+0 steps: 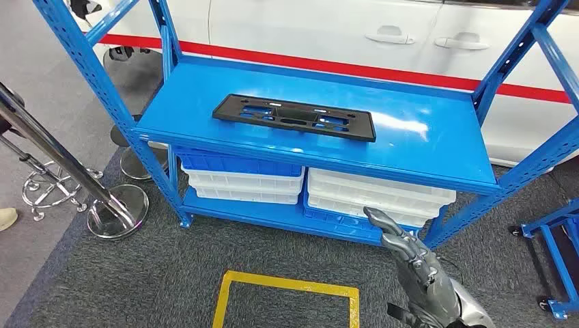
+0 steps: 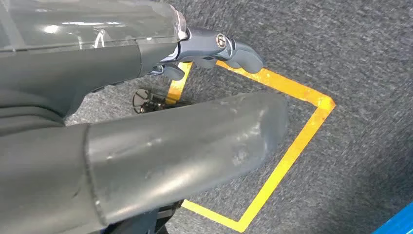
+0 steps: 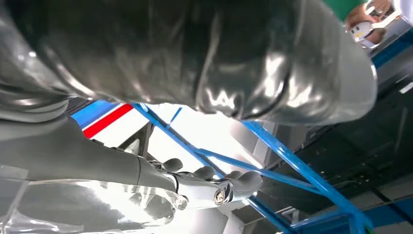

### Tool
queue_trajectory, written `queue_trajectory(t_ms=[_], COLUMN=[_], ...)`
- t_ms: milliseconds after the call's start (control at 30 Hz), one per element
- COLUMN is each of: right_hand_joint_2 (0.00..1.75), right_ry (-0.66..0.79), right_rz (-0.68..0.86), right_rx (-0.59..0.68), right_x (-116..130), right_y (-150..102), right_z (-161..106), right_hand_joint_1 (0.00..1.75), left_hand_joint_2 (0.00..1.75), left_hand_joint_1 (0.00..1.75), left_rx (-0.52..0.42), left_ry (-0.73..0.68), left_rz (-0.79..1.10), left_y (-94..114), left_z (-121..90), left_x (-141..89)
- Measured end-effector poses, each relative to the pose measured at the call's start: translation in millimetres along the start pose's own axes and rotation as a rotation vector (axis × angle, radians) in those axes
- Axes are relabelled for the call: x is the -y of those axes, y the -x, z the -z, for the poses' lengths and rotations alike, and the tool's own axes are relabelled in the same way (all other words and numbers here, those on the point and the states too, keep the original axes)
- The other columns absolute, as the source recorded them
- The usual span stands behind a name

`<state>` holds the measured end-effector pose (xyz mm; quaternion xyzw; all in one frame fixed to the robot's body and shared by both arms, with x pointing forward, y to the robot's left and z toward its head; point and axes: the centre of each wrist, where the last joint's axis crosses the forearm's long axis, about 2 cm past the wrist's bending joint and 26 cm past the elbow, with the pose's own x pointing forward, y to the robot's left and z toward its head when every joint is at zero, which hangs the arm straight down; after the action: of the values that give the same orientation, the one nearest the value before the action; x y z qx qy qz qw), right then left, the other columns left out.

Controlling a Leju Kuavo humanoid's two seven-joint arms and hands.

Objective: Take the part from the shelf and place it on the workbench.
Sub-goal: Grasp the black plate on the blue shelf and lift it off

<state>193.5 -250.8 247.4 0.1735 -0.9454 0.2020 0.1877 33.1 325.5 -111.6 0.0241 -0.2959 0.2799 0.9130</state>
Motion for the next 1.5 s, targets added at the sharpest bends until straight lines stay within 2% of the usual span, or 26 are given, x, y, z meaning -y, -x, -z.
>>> queue_trajectory(t_ms=[1500], right_hand_joint_2=[0.0], right_ry=[0.006], right_rz=[-0.01], right_rx=[-0.009], right_x=[-1.2], right_y=[-0.7], right_z=[-2.1], right_hand_joint_1=[0.0], left_hand_joint_2=[0.0], left_hand_joint_1=[0.0], left_rx=[0.008], left_ry=[0.007], left_rz=[0.014], left_y=[-3.8], left_z=[1.4], left_x=[-3.8])
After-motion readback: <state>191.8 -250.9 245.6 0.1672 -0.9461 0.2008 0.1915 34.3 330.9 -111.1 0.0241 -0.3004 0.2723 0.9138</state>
